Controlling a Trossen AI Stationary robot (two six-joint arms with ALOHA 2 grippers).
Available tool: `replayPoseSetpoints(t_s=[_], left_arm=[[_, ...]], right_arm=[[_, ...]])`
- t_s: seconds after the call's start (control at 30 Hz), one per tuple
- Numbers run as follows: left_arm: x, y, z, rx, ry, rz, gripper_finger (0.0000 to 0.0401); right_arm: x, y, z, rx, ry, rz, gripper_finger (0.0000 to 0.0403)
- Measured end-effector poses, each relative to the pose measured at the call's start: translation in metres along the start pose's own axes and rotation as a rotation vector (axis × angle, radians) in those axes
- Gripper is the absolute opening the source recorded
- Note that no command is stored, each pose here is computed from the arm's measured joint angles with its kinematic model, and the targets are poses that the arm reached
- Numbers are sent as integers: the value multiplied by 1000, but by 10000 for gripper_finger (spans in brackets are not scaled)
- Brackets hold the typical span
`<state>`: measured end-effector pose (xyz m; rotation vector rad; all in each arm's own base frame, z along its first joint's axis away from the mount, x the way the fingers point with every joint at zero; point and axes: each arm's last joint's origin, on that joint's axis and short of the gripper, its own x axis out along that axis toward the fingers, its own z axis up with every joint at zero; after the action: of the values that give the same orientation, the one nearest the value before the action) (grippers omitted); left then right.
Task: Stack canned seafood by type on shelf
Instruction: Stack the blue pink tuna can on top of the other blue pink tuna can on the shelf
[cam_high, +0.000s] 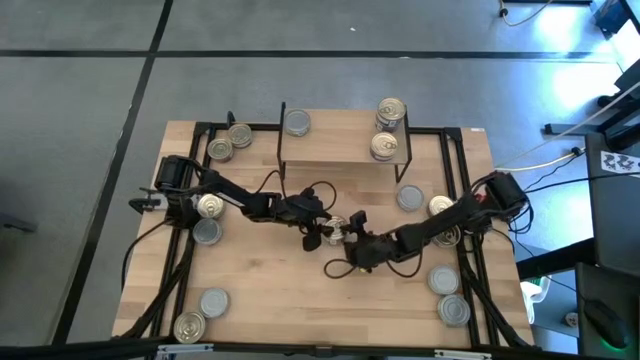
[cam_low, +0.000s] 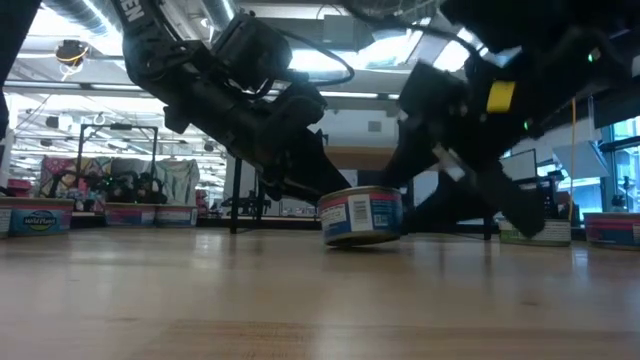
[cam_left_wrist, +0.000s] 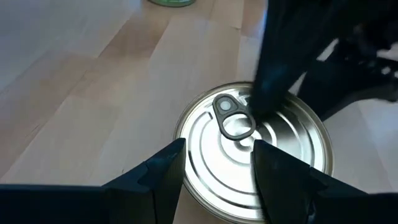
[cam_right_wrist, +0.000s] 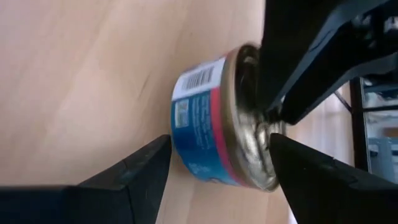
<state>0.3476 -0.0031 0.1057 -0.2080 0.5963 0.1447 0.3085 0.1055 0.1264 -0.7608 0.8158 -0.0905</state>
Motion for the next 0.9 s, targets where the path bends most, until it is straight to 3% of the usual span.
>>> replayPoseSetpoints(t_s=[0.27, 0.57, 0.73, 0.9], left_arm=[[0, 1, 1, -11, -2, -4, 188], [0, 2, 1, -13, 1, -11, 188], [0, 2, 1, -21, 3, -18, 188], [0, 2, 1, -22, 1, -11, 188]], right_arm=[[7, 5, -3, -33, 22, -32, 272], [20, 13, -2, -190, 29, -118, 273], [22, 13, -1, -206, 15, -133, 271], [22, 13, -2, -205, 19, -123, 222]])
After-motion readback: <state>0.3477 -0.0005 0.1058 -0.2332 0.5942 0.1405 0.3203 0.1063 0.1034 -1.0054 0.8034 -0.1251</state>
